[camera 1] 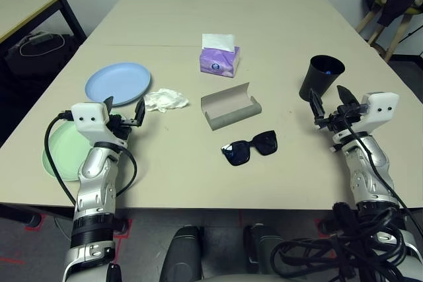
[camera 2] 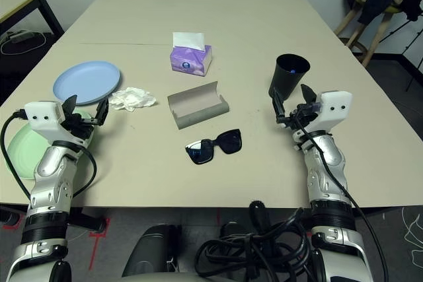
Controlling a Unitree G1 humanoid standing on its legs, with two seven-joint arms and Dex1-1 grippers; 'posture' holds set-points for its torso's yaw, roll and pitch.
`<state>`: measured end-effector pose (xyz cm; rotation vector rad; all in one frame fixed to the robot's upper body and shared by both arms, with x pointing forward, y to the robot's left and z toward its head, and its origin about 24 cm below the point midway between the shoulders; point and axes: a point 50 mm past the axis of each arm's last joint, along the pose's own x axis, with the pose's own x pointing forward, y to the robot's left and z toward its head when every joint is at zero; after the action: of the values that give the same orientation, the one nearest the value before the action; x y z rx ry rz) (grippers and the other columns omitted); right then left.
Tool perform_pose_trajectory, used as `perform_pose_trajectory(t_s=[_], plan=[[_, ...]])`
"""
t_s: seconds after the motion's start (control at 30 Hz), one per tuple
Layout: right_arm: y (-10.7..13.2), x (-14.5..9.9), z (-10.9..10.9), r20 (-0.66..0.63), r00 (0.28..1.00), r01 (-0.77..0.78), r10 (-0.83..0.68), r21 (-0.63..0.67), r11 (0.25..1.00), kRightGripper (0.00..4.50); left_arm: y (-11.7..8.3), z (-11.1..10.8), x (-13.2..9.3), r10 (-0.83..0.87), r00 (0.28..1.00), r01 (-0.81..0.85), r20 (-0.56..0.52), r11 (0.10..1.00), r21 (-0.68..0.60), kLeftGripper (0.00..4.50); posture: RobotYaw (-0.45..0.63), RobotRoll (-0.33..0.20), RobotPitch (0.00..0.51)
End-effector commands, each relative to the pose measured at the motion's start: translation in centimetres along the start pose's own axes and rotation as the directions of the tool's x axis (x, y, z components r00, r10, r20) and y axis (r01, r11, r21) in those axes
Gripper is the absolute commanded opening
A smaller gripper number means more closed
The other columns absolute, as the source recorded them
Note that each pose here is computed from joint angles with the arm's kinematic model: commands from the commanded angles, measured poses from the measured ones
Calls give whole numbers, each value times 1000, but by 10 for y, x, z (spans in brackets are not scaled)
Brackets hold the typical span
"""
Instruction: Organize and tidy the items on the table.
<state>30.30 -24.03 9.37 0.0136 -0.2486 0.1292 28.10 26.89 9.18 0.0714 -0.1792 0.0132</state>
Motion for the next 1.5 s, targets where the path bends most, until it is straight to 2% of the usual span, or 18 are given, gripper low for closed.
perform_pose_trajectory(t_s=[0.03,0.17,0.43,0.63,0.77,0.9,1.0,1.13,1.43,1.5], plan=[[-2,1,-1,-2,1000,7,-7,-3,1000,4472,5,0,-5,10,1000,-10,-1,1000,9,4500,102,0,56],[-5,2,-3,-16,998,65,-65,11,998,4472,9,1,-5,16,1000,-16,0,1000,15,4500,103,0,54],[-4,4,-1,-10,999,50,-49,6,999,4472,8,1,-4,14,1000,-14,2,1000,15,4500,99,0,51],[3,5,4,3,993,-119,119,22,993,4472,8,4,-2,5,1000,-5,8,1000,21,4500,99,0,49],[12,5,8,5,947,-321,321,10,947,4472,9,6,0,-2,1000,2,12,1000,28,4500,103,0,49],[29,1,14,-2,811,-586,586,-19,810,4472,9,7,0,-15,1000,15,10,999,35,4500,105,0,48],[39,-2,17,-11,696,-718,718,-13,696,4472,10,7,0,-23,1000,23,1,999,45,4500,111,0,48],[52,-11,19,-63,497,-868,866,-39,495,4472,11,8,-2,-26,1000,26,-4,998,50,4500,117,0,49],[58,-23,23,-134,220,-975,966,-52,215,4472,11,9,-4,-33,999,33,-9,998,56,4500,127,0,51],[59,-24,24,-147,177,-984,973,-55,170,4472,11,9,-4,-37,999,37,-12,998,57,4500,129,0,52]])
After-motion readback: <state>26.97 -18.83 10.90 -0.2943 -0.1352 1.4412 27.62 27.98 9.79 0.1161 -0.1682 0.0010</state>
